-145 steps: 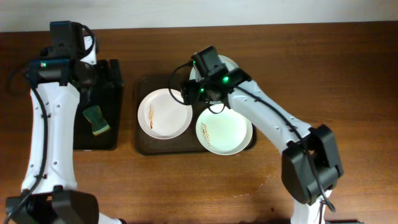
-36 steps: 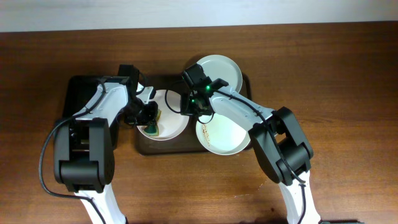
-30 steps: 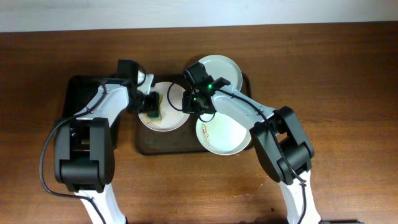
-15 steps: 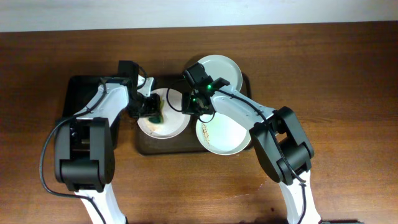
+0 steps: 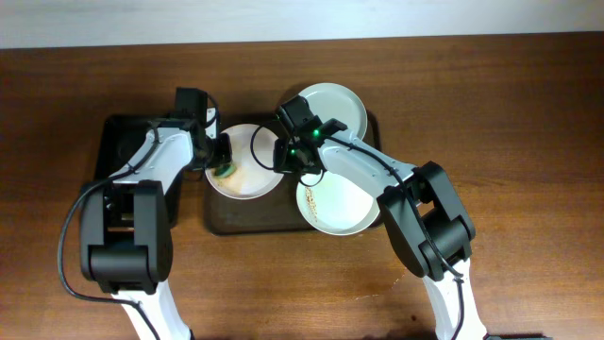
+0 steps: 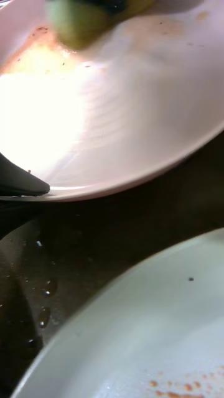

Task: Clean dirty plates on tray and stack at the side
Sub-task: 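Scrub the pink plate with the sponge in left gripper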

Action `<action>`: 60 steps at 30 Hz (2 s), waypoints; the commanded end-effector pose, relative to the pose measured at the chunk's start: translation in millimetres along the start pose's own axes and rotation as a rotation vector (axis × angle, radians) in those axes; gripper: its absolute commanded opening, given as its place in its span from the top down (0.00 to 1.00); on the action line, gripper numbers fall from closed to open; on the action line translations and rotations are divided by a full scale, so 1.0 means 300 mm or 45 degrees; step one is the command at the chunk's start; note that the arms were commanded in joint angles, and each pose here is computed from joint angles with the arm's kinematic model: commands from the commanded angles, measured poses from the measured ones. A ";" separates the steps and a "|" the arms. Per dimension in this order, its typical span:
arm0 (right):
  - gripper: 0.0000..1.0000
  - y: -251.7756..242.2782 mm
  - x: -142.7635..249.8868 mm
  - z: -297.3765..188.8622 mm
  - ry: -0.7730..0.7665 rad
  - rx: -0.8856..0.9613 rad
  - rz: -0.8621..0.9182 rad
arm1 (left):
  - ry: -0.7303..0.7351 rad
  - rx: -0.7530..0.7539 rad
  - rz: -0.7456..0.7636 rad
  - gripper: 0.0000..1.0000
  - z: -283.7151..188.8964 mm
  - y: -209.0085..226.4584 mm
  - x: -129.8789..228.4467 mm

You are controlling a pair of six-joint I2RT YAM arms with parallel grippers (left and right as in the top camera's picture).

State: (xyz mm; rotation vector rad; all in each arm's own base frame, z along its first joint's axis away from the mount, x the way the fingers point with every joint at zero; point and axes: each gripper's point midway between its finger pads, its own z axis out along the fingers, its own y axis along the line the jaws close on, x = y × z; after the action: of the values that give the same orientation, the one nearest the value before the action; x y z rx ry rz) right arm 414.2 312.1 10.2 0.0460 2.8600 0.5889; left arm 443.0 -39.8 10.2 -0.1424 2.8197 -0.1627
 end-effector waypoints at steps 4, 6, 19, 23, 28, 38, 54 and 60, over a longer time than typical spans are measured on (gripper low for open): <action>0.96 -0.001 0.003 0.008 0.005 0.011 -0.015 | -0.242 -0.068 0.062 0.99 0.032 -0.077 -0.126; 0.96 -0.001 0.003 0.008 0.005 0.011 -0.015 | -0.299 -0.016 0.113 0.99 0.028 -0.161 -0.148; 0.96 0.000 0.003 0.008 0.005 0.010 -0.028 | 0.424 0.152 0.061 0.99 -0.005 -0.078 0.274; 0.96 0.008 0.008 0.008 0.017 -0.009 -0.029 | 0.453 0.358 0.064 0.99 -0.034 -0.109 0.283; 0.96 0.037 0.054 0.030 0.152 -0.182 0.006 | 0.313 0.432 0.085 0.99 -0.016 -0.140 0.197; 0.96 0.061 0.073 0.060 0.231 -0.331 -0.033 | 0.200 0.786 -0.109 0.99 0.077 -0.268 0.087; 0.96 0.054 0.066 0.063 0.215 -0.312 -0.037 | 0.669 0.316 0.062 0.99 -0.005 -0.048 0.341; 0.96 0.054 0.065 0.063 0.214 -0.313 -0.038 | 0.488 0.718 0.295 0.99 -0.008 -0.273 0.276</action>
State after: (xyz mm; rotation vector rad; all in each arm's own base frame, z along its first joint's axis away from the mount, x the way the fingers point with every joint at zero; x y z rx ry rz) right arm 410.0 330.1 7.7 -0.0641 2.8802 0.9490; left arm 374.6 -96.2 5.7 0.2020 3.0812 -0.8088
